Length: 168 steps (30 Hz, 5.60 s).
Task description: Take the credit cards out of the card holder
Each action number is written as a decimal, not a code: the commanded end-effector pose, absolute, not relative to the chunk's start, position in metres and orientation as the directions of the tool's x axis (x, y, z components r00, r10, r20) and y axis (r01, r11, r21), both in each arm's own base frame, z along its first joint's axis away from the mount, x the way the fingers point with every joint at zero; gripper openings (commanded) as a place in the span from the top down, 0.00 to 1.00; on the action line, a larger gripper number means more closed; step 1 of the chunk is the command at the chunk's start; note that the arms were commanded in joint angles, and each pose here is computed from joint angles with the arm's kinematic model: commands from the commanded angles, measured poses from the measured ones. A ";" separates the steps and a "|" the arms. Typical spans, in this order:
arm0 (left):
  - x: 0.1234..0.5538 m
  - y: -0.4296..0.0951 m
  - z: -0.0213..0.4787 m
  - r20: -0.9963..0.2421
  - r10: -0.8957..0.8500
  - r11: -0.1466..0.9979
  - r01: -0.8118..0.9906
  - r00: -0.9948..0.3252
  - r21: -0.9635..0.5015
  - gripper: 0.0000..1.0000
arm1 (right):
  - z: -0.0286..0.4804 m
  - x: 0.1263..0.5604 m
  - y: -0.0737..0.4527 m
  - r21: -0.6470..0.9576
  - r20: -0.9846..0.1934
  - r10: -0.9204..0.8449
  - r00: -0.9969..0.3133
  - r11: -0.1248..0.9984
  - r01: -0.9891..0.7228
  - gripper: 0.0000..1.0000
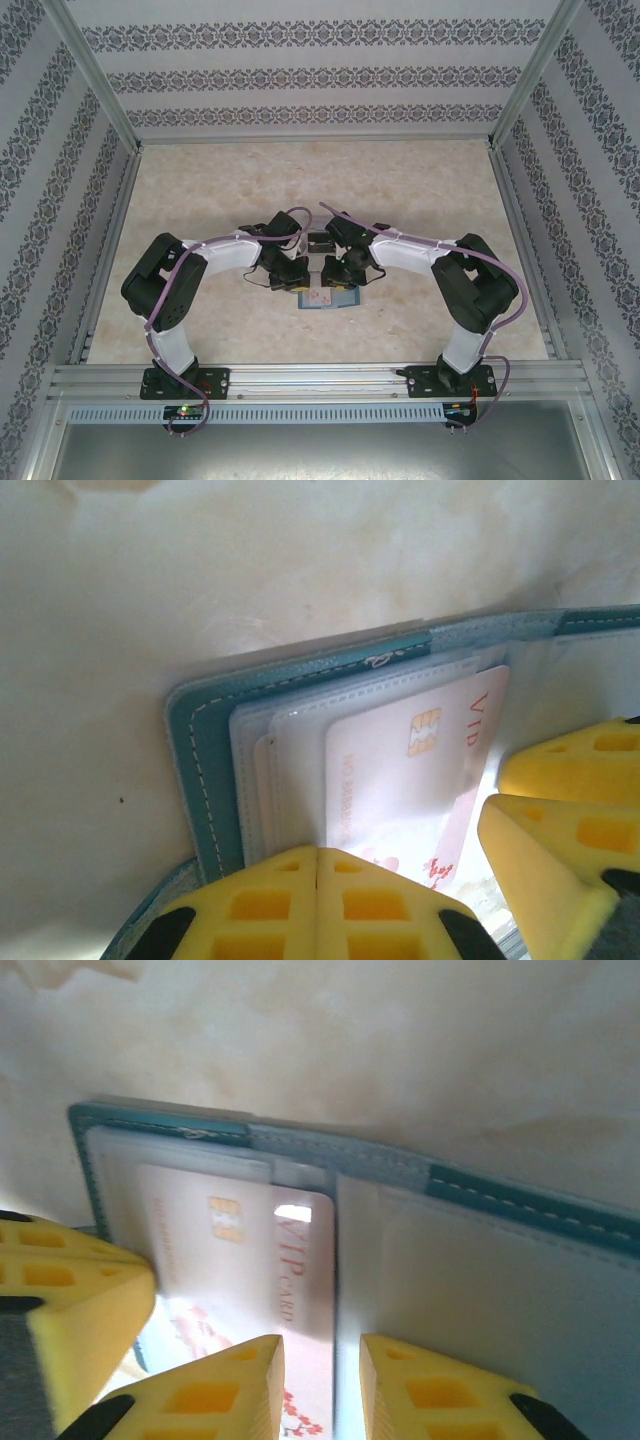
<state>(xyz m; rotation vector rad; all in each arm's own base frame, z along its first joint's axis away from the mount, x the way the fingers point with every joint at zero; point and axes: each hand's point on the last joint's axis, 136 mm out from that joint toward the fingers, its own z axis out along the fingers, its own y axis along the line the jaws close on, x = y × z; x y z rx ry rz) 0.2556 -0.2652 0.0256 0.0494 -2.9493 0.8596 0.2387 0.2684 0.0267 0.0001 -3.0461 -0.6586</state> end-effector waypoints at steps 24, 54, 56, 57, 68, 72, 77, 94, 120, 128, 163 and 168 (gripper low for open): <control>0.235 -0.240 0.000 0.154 0.007 0.925 -0.052 -0.988 -0.376 1.00 | 0.026 0.235 0.279 0.522 0.060 0.008 -0.998 0.852 0.038 0.77; 0.233 -0.241 -0.002 0.162 0.022 0.928 -0.040 -0.986 -0.369 1.00 | 0.043 0.241 0.272 0.540 0.022 0.015 -1.000 0.841 0.024 0.91; 0.233 -0.241 -0.002 0.162 0.021 0.929 -0.041 -0.987 -0.369 1.00 | 0.040 0.241 0.264 0.514 0.018 0.016 -1.000 0.858 0.023 0.92; 0.233 -0.241 -0.002 0.163 0.021 0.929 -0.041 -0.986 -0.369 1.00 | 0.039 0.241 0.261 0.503 0.019 0.015 -1.000 0.864 0.022 0.92; 0.233 -0.241 -0.003 0.167 0.021 0.929 -0.042 -0.986 -0.368 1.00 | 0.038 0.240 0.220 0.351 -0.009 0.007 -1.000 0.936 0.004 0.93; 0.233 -0.241 -0.003 0.166 0.022 0.929 -0.041 -0.986 -0.367 1.00 | 0.041 0.240 0.213 0.315 -0.012 -0.002 -1.000 0.949 -0.006 0.93; 0.233 -0.241 -0.003 0.165 0.021 0.929 -0.042 -0.986 -0.367 1.00 | 0.044 0.240 0.214 0.312 -0.018 -0.007 -1.000 0.950 -0.012 0.93; 0.232 -0.241 -0.003 0.166 0.019 0.929 -0.044 -0.986 -0.366 1.00 | 0.053 0.239 0.224 0.294 -0.029 -0.024 -0.999 0.955 -0.032 0.93; 0.233 -0.242 -0.002 0.164 0.018 0.928 -0.044 -0.986 -0.369 1.00 | 0.064 0.233 0.261 0.388 -0.031 -0.045 -0.999 0.920 -0.053 0.81; 0.235 -0.242 0.002 0.150 0.016 0.928 -0.041 -0.988 -0.371 1.00 | 0.067 0.234 0.258 0.373 -0.044 -0.051 -0.998 0.926 -0.064 0.87; 0.271 -0.220 0.070 -0.142 -0.021 0.914 0.039 -0.990 -0.405 0.96 | 0.121 0.290 0.224 0.207 -0.387 -0.610 -0.691 0.673 -0.710 0.96; 0.268 -0.217 0.067 -0.140 -0.024 0.912 0.036 -0.990 -0.408 0.96 | 0.130 0.301 0.216 0.086 -0.396 -0.752 -0.527 0.541 -0.836 0.96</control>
